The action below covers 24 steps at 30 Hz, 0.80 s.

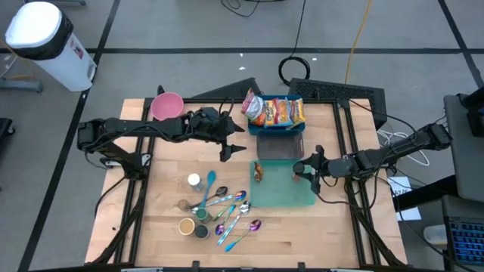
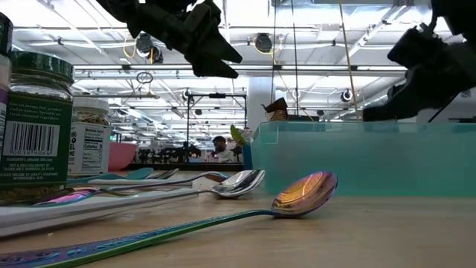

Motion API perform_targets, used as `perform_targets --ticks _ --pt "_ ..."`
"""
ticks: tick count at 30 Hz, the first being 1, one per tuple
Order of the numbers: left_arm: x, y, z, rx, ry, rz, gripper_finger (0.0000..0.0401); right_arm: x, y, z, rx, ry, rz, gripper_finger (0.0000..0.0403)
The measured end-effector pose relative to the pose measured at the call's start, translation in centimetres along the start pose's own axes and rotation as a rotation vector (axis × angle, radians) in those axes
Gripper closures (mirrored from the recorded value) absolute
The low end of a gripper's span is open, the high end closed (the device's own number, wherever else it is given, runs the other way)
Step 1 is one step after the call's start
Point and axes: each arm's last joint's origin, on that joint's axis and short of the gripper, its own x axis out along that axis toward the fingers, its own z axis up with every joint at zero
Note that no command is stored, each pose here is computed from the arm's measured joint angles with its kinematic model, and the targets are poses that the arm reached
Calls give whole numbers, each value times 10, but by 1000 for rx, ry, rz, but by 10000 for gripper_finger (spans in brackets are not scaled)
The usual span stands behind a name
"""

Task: Pick & Place Food Item
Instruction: Put the orange seasoning bottle into the green bin, then put the white seasoning bottle into the green bin

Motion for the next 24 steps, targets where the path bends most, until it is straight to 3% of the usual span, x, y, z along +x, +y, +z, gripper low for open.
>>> perform_targets --ticks 4,10,18,21,24 --pt "0 0 0 1 0 0 52 1 -4 -7 -16 3 -62 212" --pt "0 0 0 4 3 0 52 2 -5 -13 -1 -1 -56 212" --pt "0 0 -1 8 7 0 52 -1 -6 -12 50 -13 -50 27" --pt "-9 0 4 5 -4 6 52 -5 -5 -4 58 -52 -38 16" --pt "-38 0 13 1 -7 19 52 -12 -3 11 43 -109 -15 26"
